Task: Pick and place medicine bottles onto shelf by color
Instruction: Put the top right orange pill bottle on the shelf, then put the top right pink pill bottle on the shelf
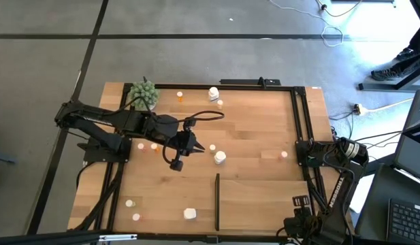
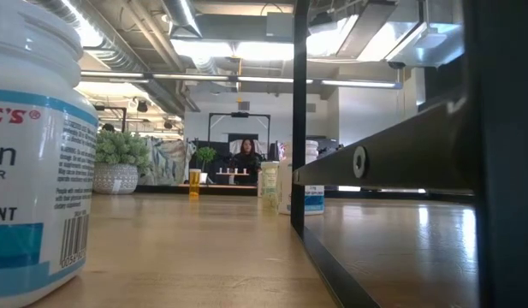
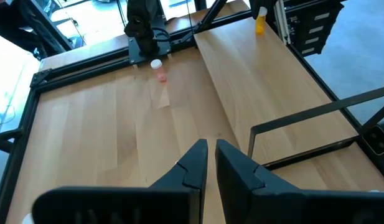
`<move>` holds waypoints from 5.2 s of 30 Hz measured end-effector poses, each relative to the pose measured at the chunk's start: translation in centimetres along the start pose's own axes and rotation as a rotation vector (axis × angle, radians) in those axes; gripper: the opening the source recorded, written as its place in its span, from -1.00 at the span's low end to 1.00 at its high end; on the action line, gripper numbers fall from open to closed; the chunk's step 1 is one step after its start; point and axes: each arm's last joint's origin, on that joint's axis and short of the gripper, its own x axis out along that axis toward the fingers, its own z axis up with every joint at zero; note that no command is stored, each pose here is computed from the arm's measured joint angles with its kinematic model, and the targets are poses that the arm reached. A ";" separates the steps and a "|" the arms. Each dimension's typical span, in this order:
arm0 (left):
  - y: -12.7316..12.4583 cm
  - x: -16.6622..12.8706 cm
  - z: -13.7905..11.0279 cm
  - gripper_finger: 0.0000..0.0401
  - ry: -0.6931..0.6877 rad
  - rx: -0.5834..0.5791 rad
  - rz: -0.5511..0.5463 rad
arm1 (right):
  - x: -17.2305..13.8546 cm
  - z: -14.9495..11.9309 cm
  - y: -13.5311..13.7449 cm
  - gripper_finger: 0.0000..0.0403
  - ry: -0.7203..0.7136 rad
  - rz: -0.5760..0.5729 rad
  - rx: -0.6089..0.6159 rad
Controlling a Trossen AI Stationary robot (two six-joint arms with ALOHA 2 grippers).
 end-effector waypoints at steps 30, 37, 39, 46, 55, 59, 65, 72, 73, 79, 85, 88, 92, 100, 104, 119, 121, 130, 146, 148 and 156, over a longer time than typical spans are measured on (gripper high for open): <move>-1.1 -0.1 0.2 -0.86 -0.013 0.009 -0.073 | 0.0 0.2 -0.1 -0.32 -0.008 0.000 -0.040; -1.0 -0.1 0.2 -0.86 -0.012 0.010 -0.065 | 0.0 0.2 0.0 -0.32 -0.011 0.004 -0.041; -1.0 -0.1 0.2 -0.86 -0.012 0.011 -0.065 | 0.0 0.3 0.1 -0.32 -0.018 0.015 -0.041; -1.0 -0.1 0.2 -0.86 -0.012 0.011 -0.065 | 0.0 0.4 0.4 -0.32 -0.037 0.045 -0.043; -1.0 -0.1 0.2 -0.86 -0.012 0.011 -0.065 | 0.0 0.5 0.4 -0.32 -0.041 0.049 -0.042; -1.0 -0.1 0.2 -0.86 -0.012 0.012 -0.065 | 0.0 0.4 0.4 -0.32 -0.038 0.046 -0.030; -1.0 -0.1 0.2 -0.86 -0.012 0.011 -0.064 | 0.0 0.4 0.3 -0.32 -0.033 0.037 -0.015; -1.0 -0.1 0.2 -0.86 -0.012 0.011 -0.064 | 0.0 0.4 0.3 -0.32 -0.039 0.033 -0.016; -1.0 -0.1 0.2 -0.86 -0.012 0.011 -0.064 | 0.0 0.4 0.3 -0.32 -0.040 0.033 -0.018; -1.0 -0.1 0.2 -0.86 -0.012 0.011 -0.064 | 0.0 0.4 0.3 -0.32 -0.041 0.034 -0.015; -1.0 -0.1 0.2 -0.86 -0.012 0.011 -0.064 | 0.0 0.5 0.4 -0.32 -0.045 0.043 -0.015; -1.0 -0.1 0.2 -0.86 -0.013 0.012 -0.064 | 0.0 0.4 0.4 -0.32 -0.039 0.046 -0.014; -1.0 -0.1 0.2 -0.86 -0.013 0.012 -0.064 | 0.0 0.3 0.2 -0.32 -0.031 0.025 -0.014; -1.0 -0.1 0.2 -0.86 -0.013 0.011 -0.064 | 0.0 0.2 0.1 -0.32 -0.023 0.010 -0.015; -1.0 -0.1 0.2 -0.86 -0.012 0.011 -0.064 | 0.0 0.2 0.0 -0.32 -0.020 0.004 -0.015; -1.0 -0.1 0.2 -0.86 -0.013 0.011 -0.064 | 0.0 0.2 0.0 -0.31 -0.020 0.000 -0.019; -1.0 -0.1 0.2 -0.86 -0.012 0.011 -0.064 | 0.0 0.2 0.0 -0.27 -0.019 -0.002 -0.019; -1.0 -0.1 0.2 -0.86 -0.012 0.011 -0.064 | 0.0 0.1 -0.1 -0.07 -0.016 -0.007 -0.016; -1.0 -0.1 0.2 -0.86 -0.013 0.011 -0.064 | -1.5 0.1 0.0 -0.05 -0.022 0.006 -0.014; -1.0 -0.1 0.2 -0.86 -0.013 0.011 -0.064 | -2.1 0.2 0.0 -0.05 -0.029 0.016 -0.013; -1.0 -0.1 0.2 -0.86 -0.012 0.011 -0.064 | -5.2 0.0 -0.2 -0.05 -0.029 0.018 0.015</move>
